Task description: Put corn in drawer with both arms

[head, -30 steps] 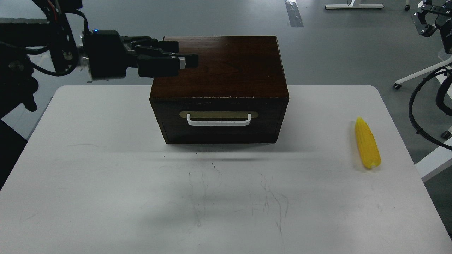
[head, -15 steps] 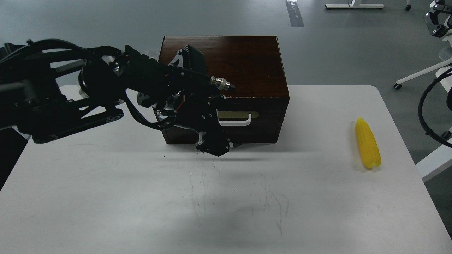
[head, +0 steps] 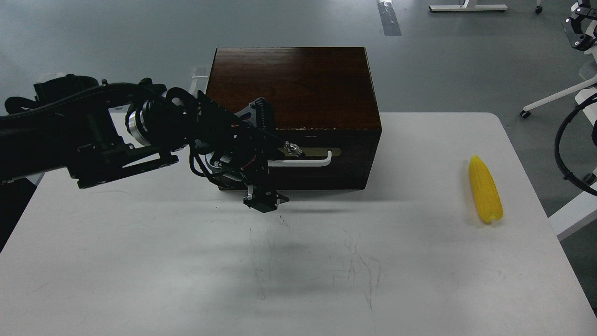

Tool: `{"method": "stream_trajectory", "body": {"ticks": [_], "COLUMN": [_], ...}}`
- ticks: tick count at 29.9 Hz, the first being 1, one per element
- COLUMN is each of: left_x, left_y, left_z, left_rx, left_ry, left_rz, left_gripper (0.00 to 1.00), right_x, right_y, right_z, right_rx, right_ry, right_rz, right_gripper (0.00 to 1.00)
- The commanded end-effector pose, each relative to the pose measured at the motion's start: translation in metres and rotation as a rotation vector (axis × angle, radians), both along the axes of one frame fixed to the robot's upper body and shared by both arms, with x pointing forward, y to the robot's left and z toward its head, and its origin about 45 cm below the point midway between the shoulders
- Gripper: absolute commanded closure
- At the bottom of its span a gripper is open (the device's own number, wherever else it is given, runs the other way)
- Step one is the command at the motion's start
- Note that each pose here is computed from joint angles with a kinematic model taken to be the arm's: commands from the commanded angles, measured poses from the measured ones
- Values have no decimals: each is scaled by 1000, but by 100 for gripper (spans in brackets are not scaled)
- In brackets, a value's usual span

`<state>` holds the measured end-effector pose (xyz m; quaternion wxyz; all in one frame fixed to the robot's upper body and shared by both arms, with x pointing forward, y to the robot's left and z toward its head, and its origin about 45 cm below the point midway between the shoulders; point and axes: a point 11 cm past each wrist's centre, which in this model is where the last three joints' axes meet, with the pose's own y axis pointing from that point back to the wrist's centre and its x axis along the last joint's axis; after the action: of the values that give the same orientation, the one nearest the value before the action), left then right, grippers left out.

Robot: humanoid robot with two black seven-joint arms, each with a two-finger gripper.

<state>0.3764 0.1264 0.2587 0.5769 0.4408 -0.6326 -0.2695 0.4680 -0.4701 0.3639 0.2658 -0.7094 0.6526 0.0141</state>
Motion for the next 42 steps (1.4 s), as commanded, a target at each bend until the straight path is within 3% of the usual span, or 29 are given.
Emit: {"method": "stream_trajectory", "body": {"ticks": [1, 42], "left_x": [1, -31], "left_y": [2, -11], "left_z": [-1, -11], "left_rx": [2, 44], "left_ry": [1, 42], "left_rz": [6, -108], "left_gripper": [3, 3], "right_x": [0, -2], "right_y": [1, -2], "right_z": [-1, -6], "right_rx": [1, -1], "right_ry": [1, 12], "right_rz": [2, -5], "right_gripper": [0, 0]}}
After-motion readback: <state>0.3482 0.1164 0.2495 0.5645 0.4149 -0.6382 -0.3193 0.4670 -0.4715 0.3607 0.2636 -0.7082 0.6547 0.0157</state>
